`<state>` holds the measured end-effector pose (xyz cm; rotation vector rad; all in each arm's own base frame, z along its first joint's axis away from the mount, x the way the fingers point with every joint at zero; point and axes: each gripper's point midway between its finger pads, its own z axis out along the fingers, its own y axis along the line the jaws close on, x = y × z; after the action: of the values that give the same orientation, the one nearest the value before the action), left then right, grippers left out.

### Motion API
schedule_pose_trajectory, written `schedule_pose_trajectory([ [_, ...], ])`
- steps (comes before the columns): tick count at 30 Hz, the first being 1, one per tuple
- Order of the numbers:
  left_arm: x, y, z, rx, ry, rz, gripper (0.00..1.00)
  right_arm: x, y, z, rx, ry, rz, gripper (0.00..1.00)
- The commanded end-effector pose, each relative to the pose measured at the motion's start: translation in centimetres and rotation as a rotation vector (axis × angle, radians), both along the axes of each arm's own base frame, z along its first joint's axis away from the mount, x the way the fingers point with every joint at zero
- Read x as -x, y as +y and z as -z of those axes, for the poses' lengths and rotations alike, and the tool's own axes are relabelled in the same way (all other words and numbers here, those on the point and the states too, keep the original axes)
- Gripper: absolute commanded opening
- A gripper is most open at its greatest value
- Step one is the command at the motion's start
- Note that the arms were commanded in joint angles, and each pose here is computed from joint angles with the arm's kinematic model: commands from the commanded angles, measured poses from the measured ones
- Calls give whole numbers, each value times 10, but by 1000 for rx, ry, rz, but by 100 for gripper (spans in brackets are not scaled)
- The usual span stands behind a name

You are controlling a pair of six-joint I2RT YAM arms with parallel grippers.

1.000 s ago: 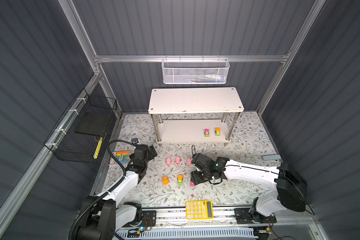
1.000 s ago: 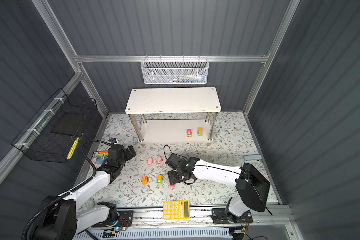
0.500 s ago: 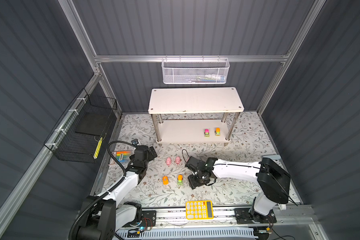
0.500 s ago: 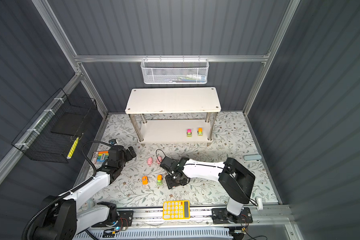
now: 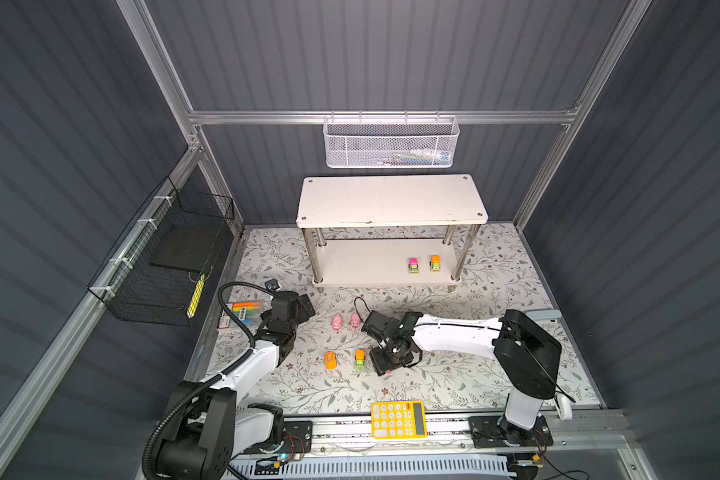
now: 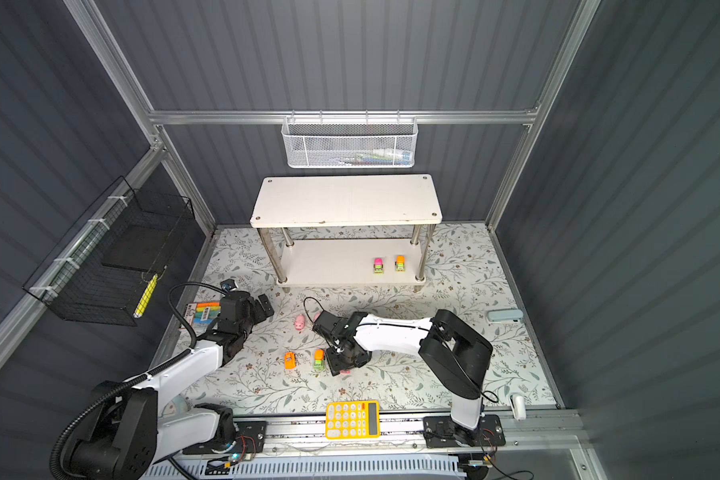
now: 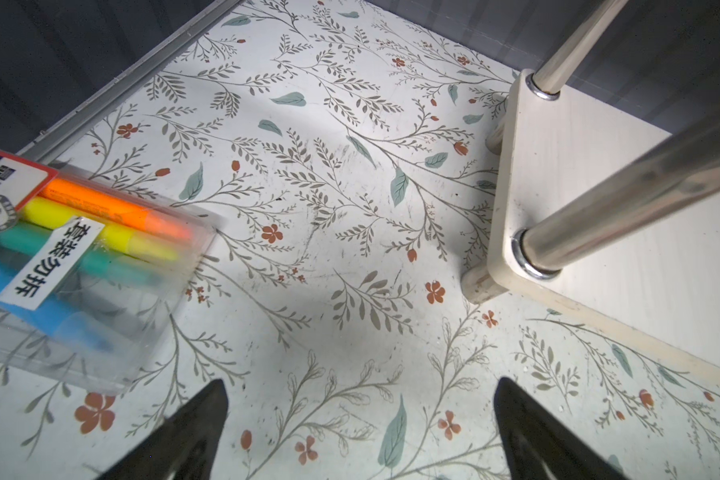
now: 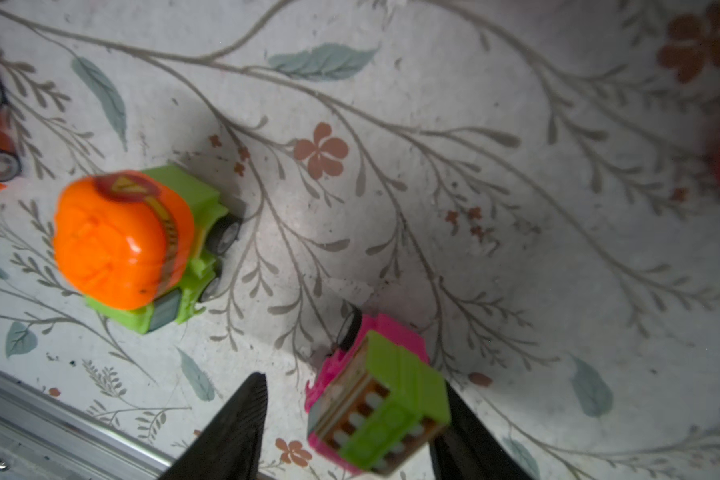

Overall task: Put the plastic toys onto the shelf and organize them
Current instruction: 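Lower and close the right gripper on the pink truck with green bed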

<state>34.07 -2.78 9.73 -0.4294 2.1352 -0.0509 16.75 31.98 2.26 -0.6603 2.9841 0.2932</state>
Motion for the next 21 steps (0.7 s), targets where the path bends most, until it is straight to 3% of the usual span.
schedule_pose_trajectory([
  [1, 1, 0, 6, 7, 7, -3, 100, -2, -6, 2, 37, -1, 4, 61],
  [13, -1, -2, 10, 11, 13, 0, 100, -6, -10, 3, 58, -15, 15, 44],
  [21, -1, -2, 11, 13, 15, -1, 100, -7, -14, -1, 62, -27, 24, 39],
])
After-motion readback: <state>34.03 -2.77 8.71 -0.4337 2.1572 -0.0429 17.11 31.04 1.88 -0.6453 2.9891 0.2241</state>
